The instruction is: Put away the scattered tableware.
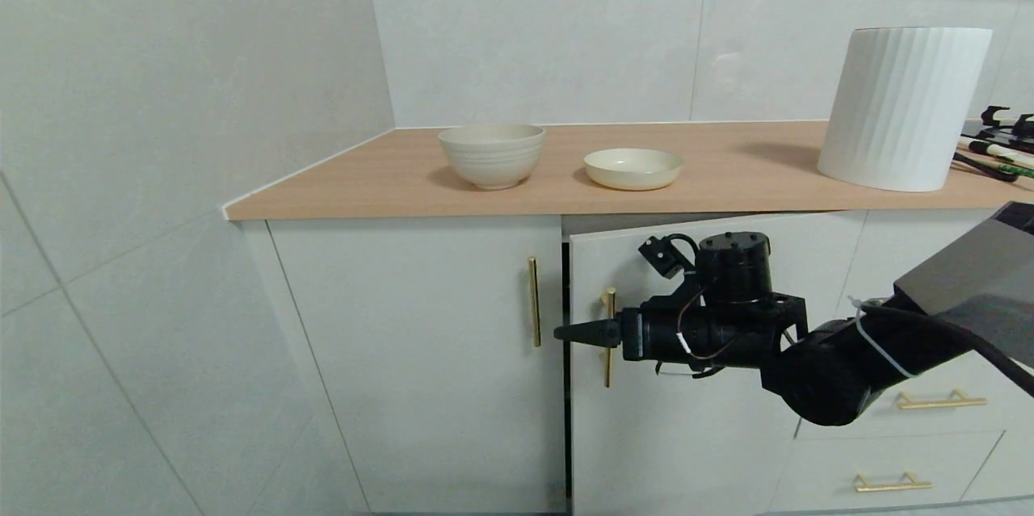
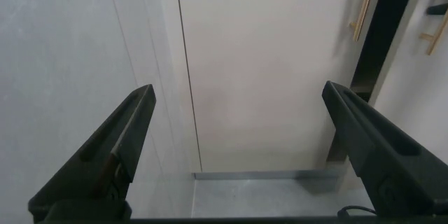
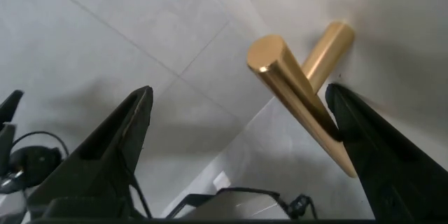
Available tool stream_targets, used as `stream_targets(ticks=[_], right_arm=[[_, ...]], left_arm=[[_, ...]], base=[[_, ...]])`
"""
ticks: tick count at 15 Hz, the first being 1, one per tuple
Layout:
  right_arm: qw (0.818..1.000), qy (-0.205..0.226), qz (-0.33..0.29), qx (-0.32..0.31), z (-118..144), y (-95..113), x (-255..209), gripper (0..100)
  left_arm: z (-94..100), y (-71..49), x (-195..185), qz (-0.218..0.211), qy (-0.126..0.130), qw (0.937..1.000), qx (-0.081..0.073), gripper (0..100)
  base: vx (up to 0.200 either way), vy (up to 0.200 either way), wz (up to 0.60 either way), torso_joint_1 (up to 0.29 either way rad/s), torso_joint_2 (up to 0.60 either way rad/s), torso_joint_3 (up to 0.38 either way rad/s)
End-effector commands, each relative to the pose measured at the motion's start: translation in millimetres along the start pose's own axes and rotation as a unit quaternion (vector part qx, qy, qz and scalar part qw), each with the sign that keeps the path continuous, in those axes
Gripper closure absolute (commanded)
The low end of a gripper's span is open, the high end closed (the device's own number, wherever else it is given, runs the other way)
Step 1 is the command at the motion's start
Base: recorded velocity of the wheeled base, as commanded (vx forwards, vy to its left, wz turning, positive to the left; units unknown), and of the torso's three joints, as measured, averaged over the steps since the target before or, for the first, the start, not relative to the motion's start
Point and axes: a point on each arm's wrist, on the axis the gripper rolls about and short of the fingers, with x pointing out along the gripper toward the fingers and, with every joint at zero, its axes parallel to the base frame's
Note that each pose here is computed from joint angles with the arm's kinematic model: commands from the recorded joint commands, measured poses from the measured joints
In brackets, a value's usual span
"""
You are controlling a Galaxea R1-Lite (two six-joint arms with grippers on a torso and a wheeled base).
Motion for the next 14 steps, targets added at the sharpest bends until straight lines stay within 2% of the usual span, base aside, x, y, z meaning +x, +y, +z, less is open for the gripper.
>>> stream_targets(ticks=[1,5,10,11,12,13,14], right_arm=[[1.000,0.007,0.011,0.000,-4.1,15.6,-23.2,0],[0.999,0.023,0.028,0.002,-14.7,29.8,-46.4,0],[0.999,0.039,0.028,0.008,-27.9,36.0,-53.4,0],[0.998,0.051,0.025,0.014,-37.0,36.1,-56.8,0],[0.998,0.046,0.031,0.008,-37.9,38.5,-57.2,0],[0.999,0.040,0.035,0.004,-39.5,39.1,-59.2,0],[0.999,0.027,0.042,-0.005,-40.2,41.2,-62.0,0]], left_arm=[[0.0,0.0,0.0,0.000,0.000,1.0000,0.000,0],[0.0,0.0,0.0,0.000,0.000,1.0000,0.000,0],[0.0,0.0,0.0,-0.001,0.000,1.0000,0.004,0],[0.2,-0.1,0.0,-0.001,-0.001,1.0000,0.005,0],[15.1,-0.8,-4.4,-0.017,-0.030,0.9994,0.006,0],[38.3,-2.4,-12.2,-0.057,-0.052,0.9970,0.009,0],[66.4,-4.1,-15.8,-0.098,-0.038,0.9944,0.012,0]], base=[[0.000,0.000,0.00,0.000,0.00,0.000],[0.000,0.000,0.00,0.000,0.00,0.000],[0.000,0.000,0.00,0.000,0.00,0.000],[0.000,0.000,0.00,0.000,0.00,0.000],[0.000,0.000,0.00,0.000,0.00,0.000],[0.000,0.000,0.00,0.000,0.00,0.000],[0.000,0.000,0.00,0.000,0.00,0.000]])
